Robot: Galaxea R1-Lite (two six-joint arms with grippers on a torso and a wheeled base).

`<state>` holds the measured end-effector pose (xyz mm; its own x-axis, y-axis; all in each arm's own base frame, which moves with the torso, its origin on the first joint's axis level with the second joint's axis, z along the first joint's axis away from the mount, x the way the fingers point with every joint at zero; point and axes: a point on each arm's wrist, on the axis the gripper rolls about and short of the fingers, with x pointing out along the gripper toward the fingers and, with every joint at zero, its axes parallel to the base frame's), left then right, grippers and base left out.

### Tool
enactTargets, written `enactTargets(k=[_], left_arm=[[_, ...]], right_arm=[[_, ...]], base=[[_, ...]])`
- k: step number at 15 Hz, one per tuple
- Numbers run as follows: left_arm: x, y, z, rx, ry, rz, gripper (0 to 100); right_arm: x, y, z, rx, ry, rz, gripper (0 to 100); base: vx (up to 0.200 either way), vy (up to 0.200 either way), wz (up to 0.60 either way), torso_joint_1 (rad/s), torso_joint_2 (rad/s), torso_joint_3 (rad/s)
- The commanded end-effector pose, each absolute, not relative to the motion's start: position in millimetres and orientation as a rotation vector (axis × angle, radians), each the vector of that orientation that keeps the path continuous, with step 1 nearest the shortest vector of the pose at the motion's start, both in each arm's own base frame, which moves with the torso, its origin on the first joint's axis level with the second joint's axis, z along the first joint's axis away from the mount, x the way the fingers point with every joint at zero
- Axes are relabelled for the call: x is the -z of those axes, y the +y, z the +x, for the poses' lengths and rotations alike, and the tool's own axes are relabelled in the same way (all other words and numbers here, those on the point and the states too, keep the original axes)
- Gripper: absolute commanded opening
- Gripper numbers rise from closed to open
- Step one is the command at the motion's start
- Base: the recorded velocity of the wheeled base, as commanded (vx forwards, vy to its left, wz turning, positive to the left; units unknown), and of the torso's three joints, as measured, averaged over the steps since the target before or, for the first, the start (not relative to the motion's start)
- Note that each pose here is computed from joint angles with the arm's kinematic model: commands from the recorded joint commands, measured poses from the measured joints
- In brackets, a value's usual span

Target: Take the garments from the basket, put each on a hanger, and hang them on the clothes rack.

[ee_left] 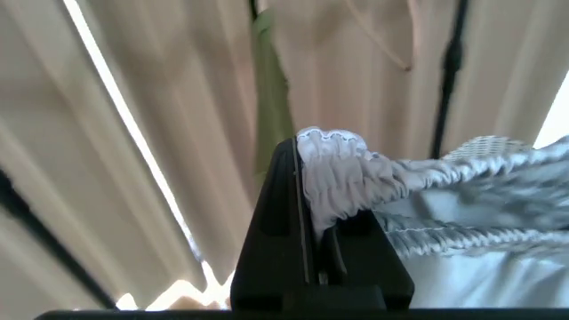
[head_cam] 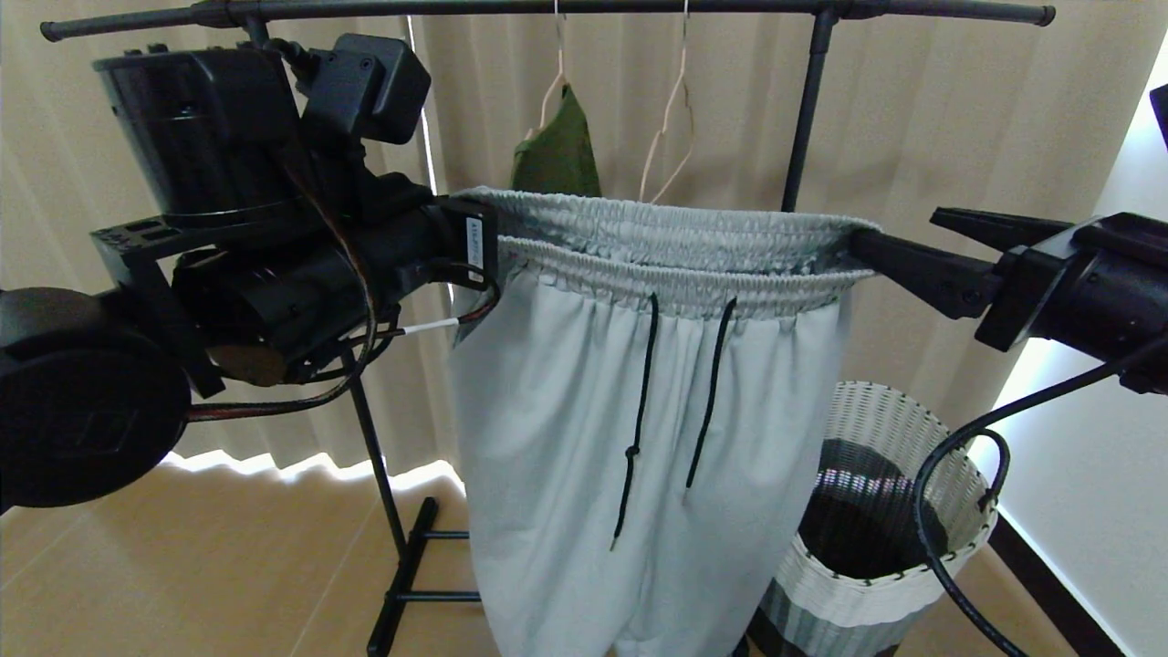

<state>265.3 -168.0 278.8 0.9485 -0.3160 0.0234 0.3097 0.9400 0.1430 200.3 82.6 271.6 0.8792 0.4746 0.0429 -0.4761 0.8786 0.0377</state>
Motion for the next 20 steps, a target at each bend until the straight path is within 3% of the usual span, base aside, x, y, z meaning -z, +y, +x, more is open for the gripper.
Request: enactTargets(k=[1,9,13,18,20], left_arm=[[-275,-167,271,0.275,-0.032,0.144,0],[-266,-158,267,0.228,0.002,0.162,0],[-252,-112,217,0.190,0.040,0.234,0],[-223,-78,162,0.221,0.082,0.239,0],[-210,-71,146,0.294,0.107,0.160,0]], right_arm=[[-275,83,193,-0.510,-0.050,0.052,100],[-262,75,173,-0.613,-0.036,0.032,100],[-232,45,176,-0.454,0.027,-0.167,100],[-217,17,180,-0.148,0.150,-0.242,100],[-220,15,180,-0.065,0.127,-0.247,100]], base=[[0.000,0.000,0.00,0.000,0.00,0.000],[0.000,0.000,0.00,0.000,0.00,0.000],[0.000,0.000,0.00,0.000,0.00,0.000],[0.000,0.000,0.00,0.000,0.00,0.000],[0.000,0.000,0.00,0.000,0.00,0.000]])
